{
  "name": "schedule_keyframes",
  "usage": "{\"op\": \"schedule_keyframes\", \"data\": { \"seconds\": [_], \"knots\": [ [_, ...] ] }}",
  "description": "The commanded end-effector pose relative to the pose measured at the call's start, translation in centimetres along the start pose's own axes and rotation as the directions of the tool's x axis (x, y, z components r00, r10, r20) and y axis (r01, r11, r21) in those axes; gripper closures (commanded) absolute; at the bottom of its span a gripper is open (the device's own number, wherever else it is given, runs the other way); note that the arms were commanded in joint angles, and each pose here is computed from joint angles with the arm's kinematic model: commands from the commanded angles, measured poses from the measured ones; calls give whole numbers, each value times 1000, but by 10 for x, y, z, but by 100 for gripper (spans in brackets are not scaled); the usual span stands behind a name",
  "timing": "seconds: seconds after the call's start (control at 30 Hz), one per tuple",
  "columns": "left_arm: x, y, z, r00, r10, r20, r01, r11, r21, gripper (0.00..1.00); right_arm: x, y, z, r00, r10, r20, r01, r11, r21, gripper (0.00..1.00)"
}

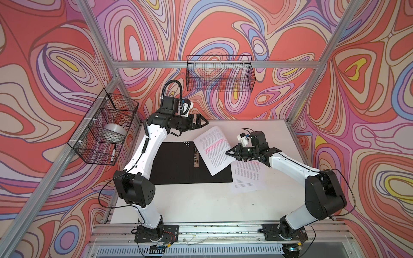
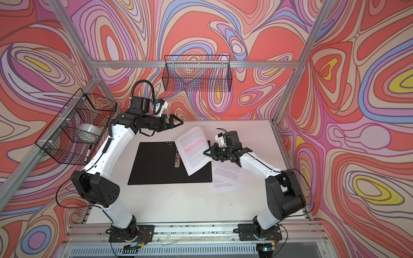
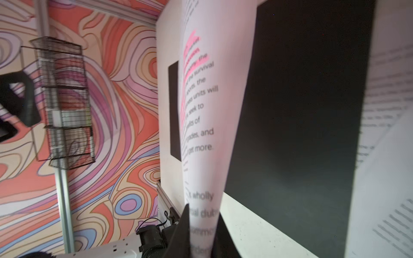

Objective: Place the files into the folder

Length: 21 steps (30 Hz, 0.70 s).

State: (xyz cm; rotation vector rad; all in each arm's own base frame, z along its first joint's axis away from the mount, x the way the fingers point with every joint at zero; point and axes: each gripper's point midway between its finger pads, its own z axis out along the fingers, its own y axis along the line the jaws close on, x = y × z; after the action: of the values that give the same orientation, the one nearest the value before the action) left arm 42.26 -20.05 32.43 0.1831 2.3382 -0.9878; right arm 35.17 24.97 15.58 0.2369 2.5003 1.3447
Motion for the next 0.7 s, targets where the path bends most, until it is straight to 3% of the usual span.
{"op": "schedule_keyframes", "data": {
  "seconds": [0.0,0.13,0.33,0.5,0.67],
  "knots": [
    [0,4,-4,1000,15,10,-15,1000,-23,0,2,-29,7,998,31,60,-37,994,106,84],
    [4,7,3,1000,-8,-11,8,1000,-14,0,12,-57,16,996,66,63,-77,979,190,83],
    [5,10,6,1000,-11,-19,11,1000,-18,0,30,-68,31,999,23,35,-33,949,313,73],
    [8,12,10,999,-23,-40,22,1000,-11,0,39,-84,25,999,-45,-5,41,838,544,50],
    [13,15,12,997,-29,-68,28,999,-20,0,46,-85,19,996,-84,-20,78,782,619,33]
  ]
}}
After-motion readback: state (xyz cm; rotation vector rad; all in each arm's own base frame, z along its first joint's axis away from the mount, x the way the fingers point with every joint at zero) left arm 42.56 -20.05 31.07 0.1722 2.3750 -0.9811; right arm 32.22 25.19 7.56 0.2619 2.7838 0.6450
